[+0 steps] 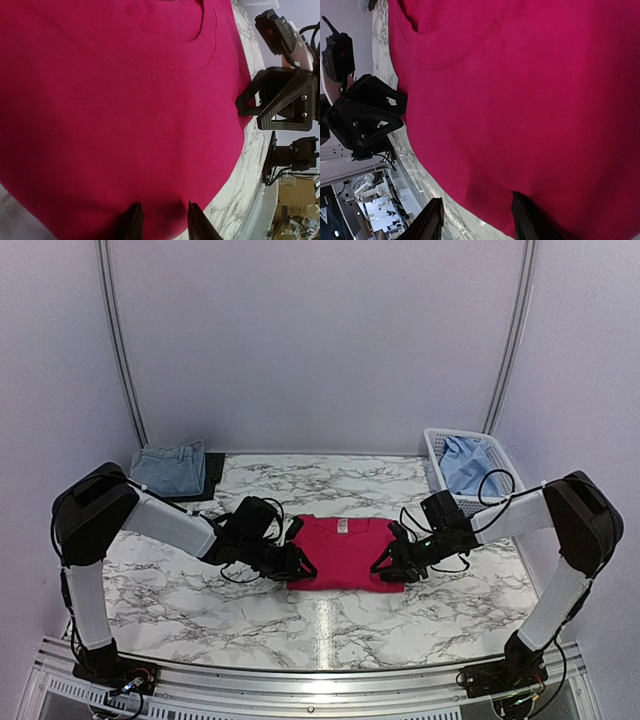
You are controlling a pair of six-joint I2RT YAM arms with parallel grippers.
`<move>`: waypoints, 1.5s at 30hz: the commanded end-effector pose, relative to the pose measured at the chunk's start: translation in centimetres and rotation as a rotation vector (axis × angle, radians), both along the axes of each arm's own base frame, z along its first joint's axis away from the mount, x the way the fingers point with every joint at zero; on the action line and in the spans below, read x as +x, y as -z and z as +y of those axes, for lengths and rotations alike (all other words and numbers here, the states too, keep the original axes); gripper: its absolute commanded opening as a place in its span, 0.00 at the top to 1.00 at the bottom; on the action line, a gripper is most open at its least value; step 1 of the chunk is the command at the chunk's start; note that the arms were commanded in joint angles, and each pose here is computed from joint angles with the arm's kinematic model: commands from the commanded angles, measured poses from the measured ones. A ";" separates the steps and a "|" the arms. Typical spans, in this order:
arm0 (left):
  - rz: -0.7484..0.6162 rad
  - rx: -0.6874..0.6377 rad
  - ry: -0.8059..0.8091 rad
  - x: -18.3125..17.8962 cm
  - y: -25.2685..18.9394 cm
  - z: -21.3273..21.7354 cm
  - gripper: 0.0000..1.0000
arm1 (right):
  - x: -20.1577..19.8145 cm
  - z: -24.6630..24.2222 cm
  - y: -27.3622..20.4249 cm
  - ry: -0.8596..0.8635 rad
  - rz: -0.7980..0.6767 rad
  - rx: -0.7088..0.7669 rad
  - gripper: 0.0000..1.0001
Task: Fold and stack the mixed laundry pile
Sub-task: Smooth out the square-folded T-shirt at the center of the board, then pick up the square-folded T-shirt from the center of the board.
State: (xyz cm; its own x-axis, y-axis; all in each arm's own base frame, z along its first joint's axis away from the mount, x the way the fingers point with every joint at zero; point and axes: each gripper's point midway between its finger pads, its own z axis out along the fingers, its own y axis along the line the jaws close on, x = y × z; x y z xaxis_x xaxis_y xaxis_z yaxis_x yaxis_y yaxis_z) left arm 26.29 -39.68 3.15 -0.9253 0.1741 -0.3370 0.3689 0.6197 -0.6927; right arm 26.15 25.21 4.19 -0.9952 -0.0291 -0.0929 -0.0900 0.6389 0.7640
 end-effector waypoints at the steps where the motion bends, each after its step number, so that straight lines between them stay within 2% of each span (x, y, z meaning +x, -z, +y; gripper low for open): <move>1: 0.073 0.063 -0.072 -1.1 3.0 3.0 0.66 | 1.0 -3.7 4.2 0.066 0.039 -0.122 0.53; 4: 0.031 0.067 -0.119 -0.7 1.7 4.8 0.63 | 3.1 -4.5 3.6 0.055 -0.018 -0.176 0.54; 6: -0.015 0.046 -0.153 0.0 -0.3 5.7 0.54 | 4.4 -4.0 1.7 0.030 -0.077 -0.178 0.54; 9: -0.094 0.017 -0.231 1.7 -3.8 7.7 0.34 | 6.2 -2.5 -3.2 -0.031 -0.240 -0.167 0.54; 12: -0.206 0.074 -0.332 3.4 -7.9 10.7 0.03 | 6.0 -0.2 -7.7 -0.121 -0.412 -0.202 0.53; 13: -0.249 0.099 -0.365 4.1 -9.2 11.7 0.01 | 5.8 0.6 -8.8 -0.151 -0.455 -0.209 0.52; 16: -0.302 0.146 -0.470 5.4 -11.9 14.6 0.01 | 4.7 3.3 -10.4 -0.244 -0.559 -0.255 0.52; 22: -0.219 0.068 -0.619 6.8 -13.8 18.2 0.01 | 2.5 8.9 -10.2 -0.429 -0.702 -0.346 0.52; 28: -0.146 0.066 -0.718 6.5 -12.6 20.2 0.01 | -0.4 13.8 -7.0 -0.609 -0.750 -0.437 0.56; 32: -0.115 0.066 -0.719 5.8 -11.8 20.4 0.01 | -1.4 16.4 -4.9 -0.702 -0.774 -0.464 0.58; 41: -0.097 0.098 -0.746 5.0 -10.4 21.5 0.01 | -2.3 18.2 0.7 -0.822 -0.762 -0.578 0.58; 43: -0.079 0.106 -0.762 4.8 -9.8 21.8 0.01 | -2.3 17.7 2.0 -0.841 -0.764 -0.638 0.62; 45: -0.064 0.119 -0.780 4.6 -9.1 22.1 0.01 | -2.3 17.2 2.7 -0.850 -0.762 -0.676 0.70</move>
